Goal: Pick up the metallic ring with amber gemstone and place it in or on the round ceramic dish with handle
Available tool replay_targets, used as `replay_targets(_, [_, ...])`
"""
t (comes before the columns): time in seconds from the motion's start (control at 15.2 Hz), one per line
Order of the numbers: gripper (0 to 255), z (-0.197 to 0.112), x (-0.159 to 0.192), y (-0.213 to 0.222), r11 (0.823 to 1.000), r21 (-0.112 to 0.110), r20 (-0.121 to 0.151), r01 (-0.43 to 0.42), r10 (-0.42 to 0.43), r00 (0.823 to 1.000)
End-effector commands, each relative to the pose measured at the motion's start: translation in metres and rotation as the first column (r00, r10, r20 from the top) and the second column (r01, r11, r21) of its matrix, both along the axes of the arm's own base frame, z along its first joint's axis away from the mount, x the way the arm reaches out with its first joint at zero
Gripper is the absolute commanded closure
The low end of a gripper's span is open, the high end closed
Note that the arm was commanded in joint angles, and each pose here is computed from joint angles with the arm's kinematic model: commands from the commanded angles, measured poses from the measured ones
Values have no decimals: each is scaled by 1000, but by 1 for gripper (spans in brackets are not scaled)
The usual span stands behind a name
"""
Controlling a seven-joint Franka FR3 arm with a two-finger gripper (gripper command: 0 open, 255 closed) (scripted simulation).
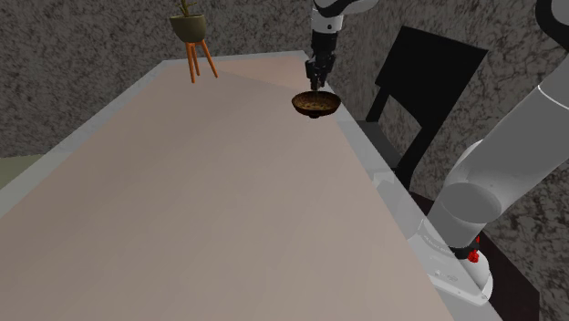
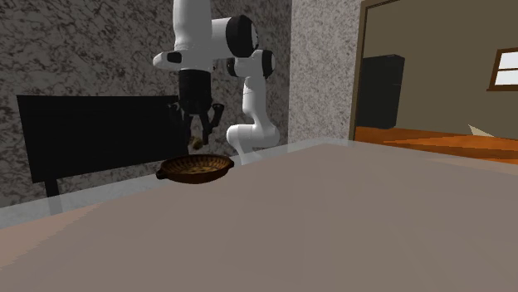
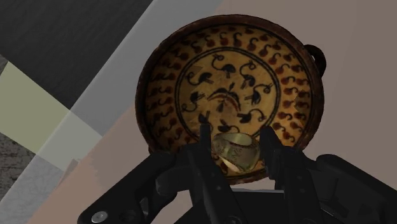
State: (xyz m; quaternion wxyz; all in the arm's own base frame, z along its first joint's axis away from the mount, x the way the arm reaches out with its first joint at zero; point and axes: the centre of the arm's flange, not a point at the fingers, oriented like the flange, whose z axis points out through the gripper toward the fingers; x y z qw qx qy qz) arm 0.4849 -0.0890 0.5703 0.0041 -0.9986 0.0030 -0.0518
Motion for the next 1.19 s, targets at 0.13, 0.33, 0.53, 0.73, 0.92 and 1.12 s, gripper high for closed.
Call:
replay_targets(0.13, [255, -21, 0, 0, 1000, 0, 0, 0, 0, 1000])
replay_targets(0.33, [255, -37, 0, 0, 1000, 0, 0, 0, 0, 1000])
replay_targets(0.53, [255, -41, 0, 0, 1000, 0, 0, 0, 0, 1000])
replay_targets(0.73, [255, -41, 0, 0, 1000, 0, 0, 0, 0, 1000])
replay_targets(0.92, [0, -41, 0, 0, 1000, 0, 0, 0, 0, 1000])
replay_targets(1.12, [0, -41, 0, 0, 1000, 0, 0, 0, 0, 1000])
